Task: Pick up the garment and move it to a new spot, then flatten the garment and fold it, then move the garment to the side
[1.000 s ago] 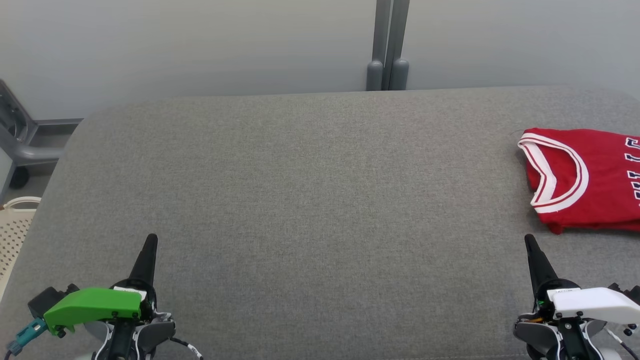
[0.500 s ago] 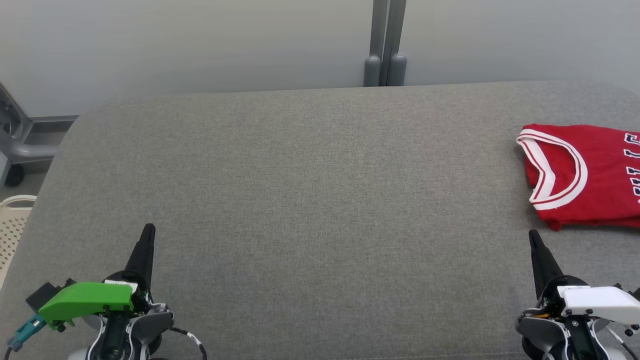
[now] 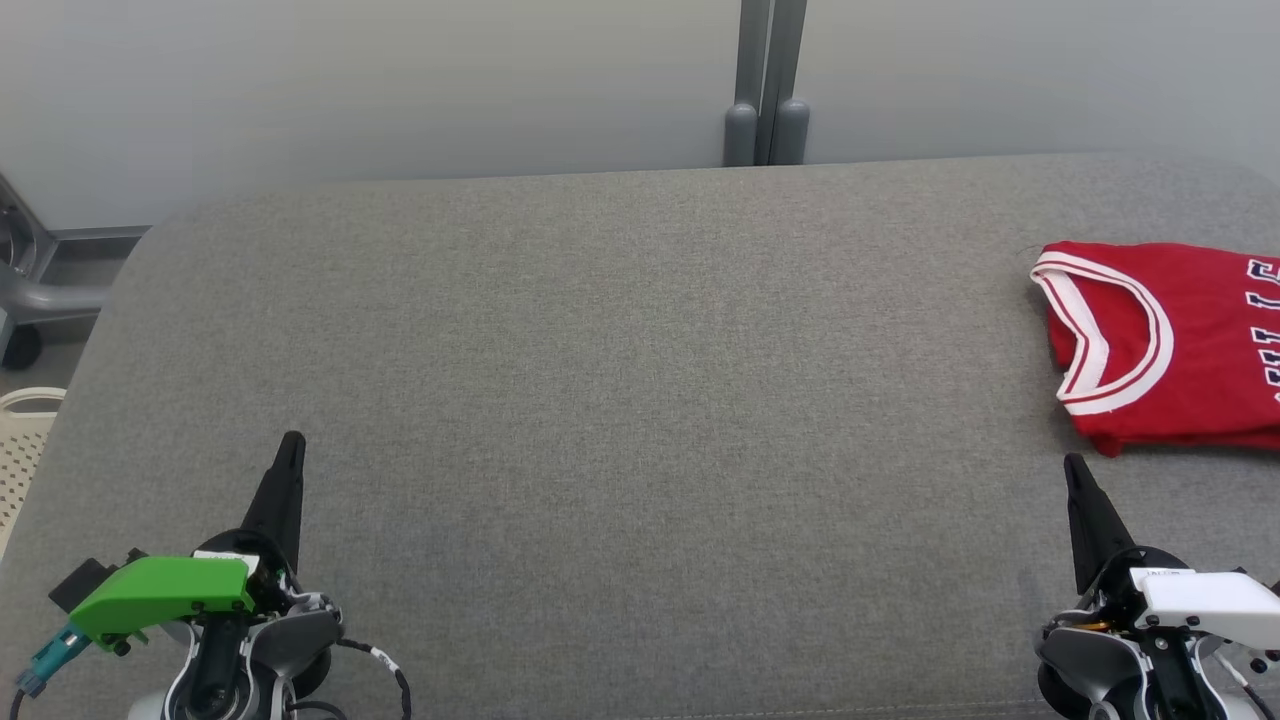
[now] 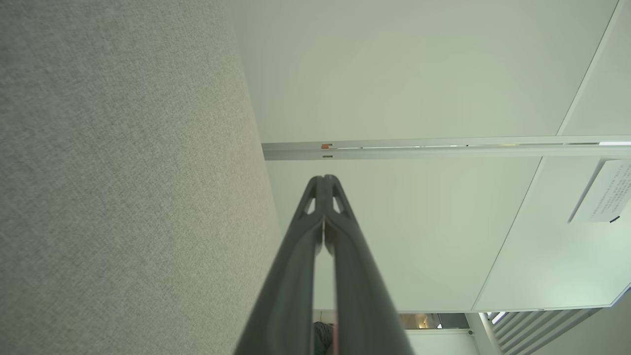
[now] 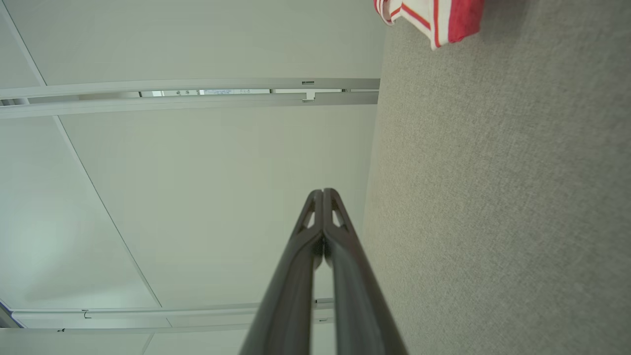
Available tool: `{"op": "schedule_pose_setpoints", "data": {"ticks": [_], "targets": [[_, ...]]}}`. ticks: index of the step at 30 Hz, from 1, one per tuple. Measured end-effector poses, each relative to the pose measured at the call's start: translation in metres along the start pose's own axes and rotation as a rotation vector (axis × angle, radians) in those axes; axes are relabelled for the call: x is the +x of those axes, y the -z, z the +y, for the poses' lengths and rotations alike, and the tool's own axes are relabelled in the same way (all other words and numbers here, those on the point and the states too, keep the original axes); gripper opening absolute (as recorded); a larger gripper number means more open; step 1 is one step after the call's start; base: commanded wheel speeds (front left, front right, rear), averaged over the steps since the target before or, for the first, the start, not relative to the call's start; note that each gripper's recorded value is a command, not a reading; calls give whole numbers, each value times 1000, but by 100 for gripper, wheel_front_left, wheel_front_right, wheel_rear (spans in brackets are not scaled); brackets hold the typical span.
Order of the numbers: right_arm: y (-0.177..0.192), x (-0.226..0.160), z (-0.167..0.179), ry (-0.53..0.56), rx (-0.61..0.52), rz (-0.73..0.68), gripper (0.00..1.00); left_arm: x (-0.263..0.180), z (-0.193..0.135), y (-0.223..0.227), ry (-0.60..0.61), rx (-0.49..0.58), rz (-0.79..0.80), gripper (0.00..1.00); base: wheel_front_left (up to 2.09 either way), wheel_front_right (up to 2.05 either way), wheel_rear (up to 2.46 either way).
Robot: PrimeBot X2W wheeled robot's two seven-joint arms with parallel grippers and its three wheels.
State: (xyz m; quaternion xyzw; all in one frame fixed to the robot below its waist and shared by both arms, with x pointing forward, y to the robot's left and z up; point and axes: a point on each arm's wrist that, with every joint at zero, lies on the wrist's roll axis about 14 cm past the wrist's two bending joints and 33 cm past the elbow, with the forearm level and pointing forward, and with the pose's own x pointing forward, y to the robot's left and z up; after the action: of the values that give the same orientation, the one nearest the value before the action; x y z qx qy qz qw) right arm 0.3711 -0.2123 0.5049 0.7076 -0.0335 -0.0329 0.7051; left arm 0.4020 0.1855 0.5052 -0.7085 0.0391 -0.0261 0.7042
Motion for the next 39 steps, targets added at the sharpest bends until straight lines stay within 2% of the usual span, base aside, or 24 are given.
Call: {"op": "schedule_pose_setpoints", "data": {"ticks": [39], "targets": [[0, 0, 0, 0, 1, 0, 0, 0, 0, 0, 1, -2, 0, 0, 0, 0, 0]]}}
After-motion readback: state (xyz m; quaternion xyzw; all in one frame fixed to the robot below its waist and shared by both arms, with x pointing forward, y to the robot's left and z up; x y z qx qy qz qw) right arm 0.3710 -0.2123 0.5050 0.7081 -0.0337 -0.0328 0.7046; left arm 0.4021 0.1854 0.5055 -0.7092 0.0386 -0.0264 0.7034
